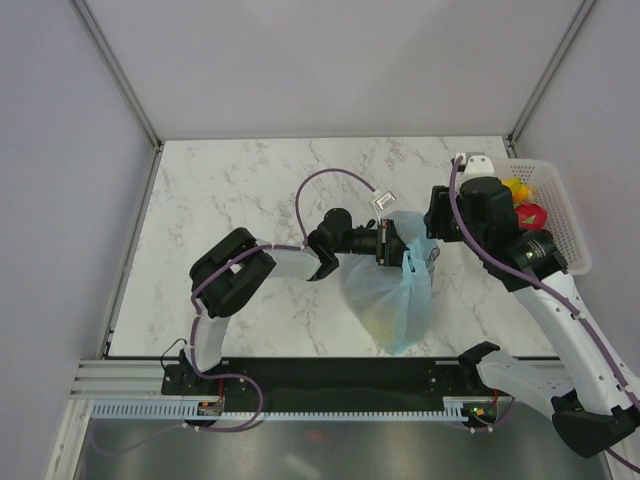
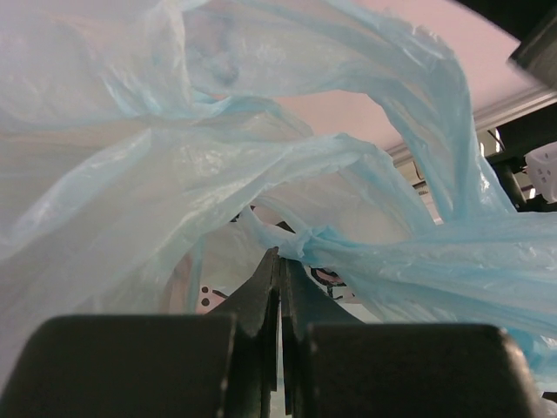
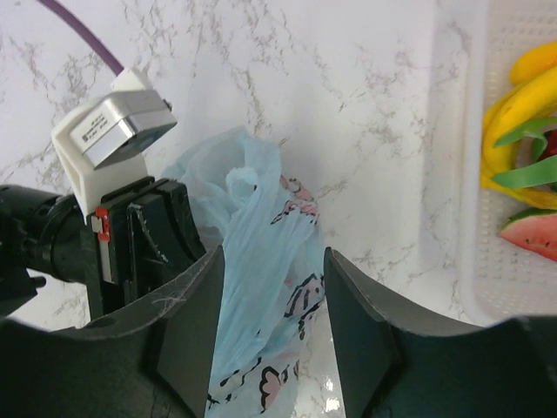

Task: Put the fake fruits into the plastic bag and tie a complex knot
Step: Tie the plastic bag at the center of the board.

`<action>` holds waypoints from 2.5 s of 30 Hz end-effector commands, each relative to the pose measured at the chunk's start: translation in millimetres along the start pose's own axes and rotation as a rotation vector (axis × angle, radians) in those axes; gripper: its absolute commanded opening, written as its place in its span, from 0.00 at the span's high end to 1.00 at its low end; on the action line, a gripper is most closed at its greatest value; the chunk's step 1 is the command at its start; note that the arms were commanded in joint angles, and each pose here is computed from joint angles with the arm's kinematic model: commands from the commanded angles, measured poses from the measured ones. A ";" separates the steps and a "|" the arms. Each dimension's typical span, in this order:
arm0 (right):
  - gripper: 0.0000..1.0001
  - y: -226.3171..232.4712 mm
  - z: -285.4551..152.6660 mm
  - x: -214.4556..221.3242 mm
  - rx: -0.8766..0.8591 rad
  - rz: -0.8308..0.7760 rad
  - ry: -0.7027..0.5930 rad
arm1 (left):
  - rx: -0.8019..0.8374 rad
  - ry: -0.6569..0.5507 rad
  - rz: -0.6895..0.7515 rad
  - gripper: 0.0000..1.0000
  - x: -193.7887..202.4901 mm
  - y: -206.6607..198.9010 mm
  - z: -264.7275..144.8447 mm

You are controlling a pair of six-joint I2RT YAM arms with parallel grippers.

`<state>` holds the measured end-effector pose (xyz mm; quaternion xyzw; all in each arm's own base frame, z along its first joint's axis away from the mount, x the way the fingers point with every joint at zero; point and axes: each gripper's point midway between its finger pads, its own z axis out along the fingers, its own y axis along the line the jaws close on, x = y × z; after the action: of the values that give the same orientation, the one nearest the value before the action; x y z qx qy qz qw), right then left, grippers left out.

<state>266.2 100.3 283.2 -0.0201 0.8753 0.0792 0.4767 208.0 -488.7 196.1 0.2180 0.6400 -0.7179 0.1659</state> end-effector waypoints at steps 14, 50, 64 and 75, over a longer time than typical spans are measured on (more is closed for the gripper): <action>0.61 -53.1 3.8 21.4 -0.054 0.392 -0.038 | 0.065 0.006 0.061 0.98 -10.8 -19.2 3.4; 0.79 -5.2 9.0 34.1 -0.485 0.651 -0.083 | 0.029 0.015 0.045 0.98 -18.6 -7.2 15.2; 0.81 6.2 10.3 23.6 -0.512 0.650 -0.106 | 0.035 0.022 0.037 0.98 -19.8 -6.0 24.8; 0.78 -1.6 14.0 20.5 -0.449 0.625 -0.111 | 0.036 0.027 0.034 0.98 -17.9 -6.0 26.7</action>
<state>263.8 106.4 240.4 0.1617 0.7801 0.4275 0.4272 219.7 -510.7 200.5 0.2212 0.6445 -0.7155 0.1539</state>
